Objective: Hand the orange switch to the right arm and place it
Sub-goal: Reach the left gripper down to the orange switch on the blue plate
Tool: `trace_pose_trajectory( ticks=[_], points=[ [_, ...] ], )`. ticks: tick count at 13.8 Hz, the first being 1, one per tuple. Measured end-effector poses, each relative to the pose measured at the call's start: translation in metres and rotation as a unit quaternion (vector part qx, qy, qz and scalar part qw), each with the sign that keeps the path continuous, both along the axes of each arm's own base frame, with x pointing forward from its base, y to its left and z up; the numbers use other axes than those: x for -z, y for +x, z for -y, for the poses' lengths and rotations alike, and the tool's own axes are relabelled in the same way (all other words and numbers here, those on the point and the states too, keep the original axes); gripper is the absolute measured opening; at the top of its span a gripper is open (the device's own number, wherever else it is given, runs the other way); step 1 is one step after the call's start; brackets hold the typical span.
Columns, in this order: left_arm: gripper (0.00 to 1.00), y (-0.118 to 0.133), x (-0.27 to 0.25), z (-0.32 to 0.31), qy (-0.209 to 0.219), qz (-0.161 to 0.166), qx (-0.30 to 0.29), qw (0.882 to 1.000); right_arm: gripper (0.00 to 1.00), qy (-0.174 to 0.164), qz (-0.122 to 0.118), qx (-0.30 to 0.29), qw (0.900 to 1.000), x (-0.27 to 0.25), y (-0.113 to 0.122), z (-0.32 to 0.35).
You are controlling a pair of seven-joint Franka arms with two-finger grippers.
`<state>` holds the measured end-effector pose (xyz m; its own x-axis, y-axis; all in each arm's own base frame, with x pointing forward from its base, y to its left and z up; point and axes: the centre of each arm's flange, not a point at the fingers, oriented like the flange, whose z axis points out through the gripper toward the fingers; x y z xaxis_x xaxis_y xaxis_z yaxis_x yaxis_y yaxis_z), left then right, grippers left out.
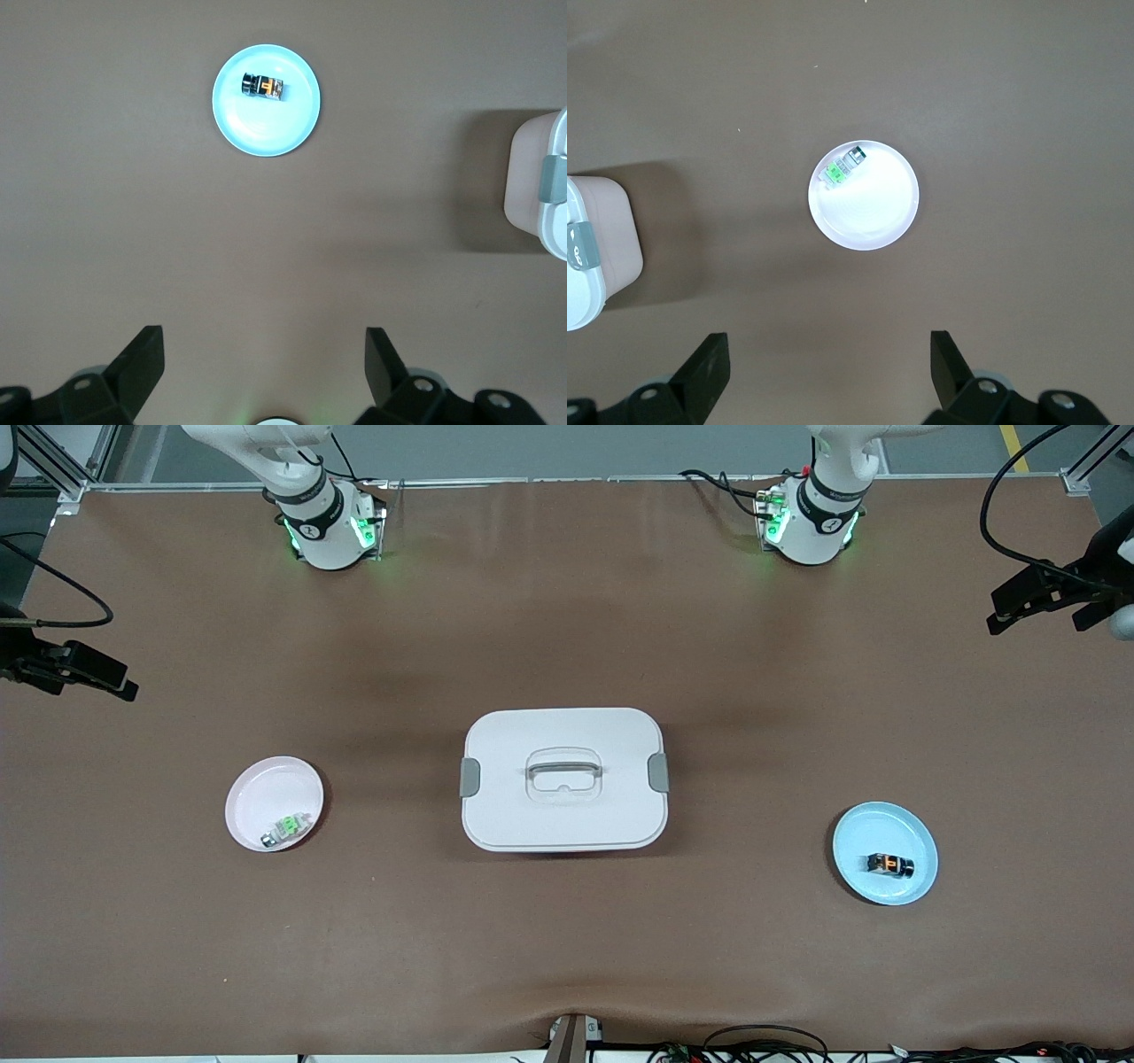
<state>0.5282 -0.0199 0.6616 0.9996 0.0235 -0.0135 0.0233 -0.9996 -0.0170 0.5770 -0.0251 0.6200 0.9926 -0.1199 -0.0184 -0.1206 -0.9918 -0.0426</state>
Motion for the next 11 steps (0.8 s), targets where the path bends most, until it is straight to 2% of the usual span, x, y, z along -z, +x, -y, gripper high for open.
trace_pose_trajectory(
  ticks=[5, 7, 11],
  points=[
    [1.00, 0.011, 0.015, -0.003, 0.000, -0.013, -0.002, 1.000, 1.00, 0.000, 0.000, 0.000, 1.000, 0.000, 0.000, 0.000],
    [1.00, 0.029, 0.034, -0.005, -0.002, -0.020, -0.002, 1.000, 1.00, 0.000, 0.000, 0.000, 1.000, 0.000, 0.000, 0.000],
    [1.00, 0.073, 0.078, -0.019, -0.006, -0.001, -0.012, 1.000, 1.00, -0.001, 0.007, 0.011, 1.000, -0.001, 0.001, 0.013]
  ],
)
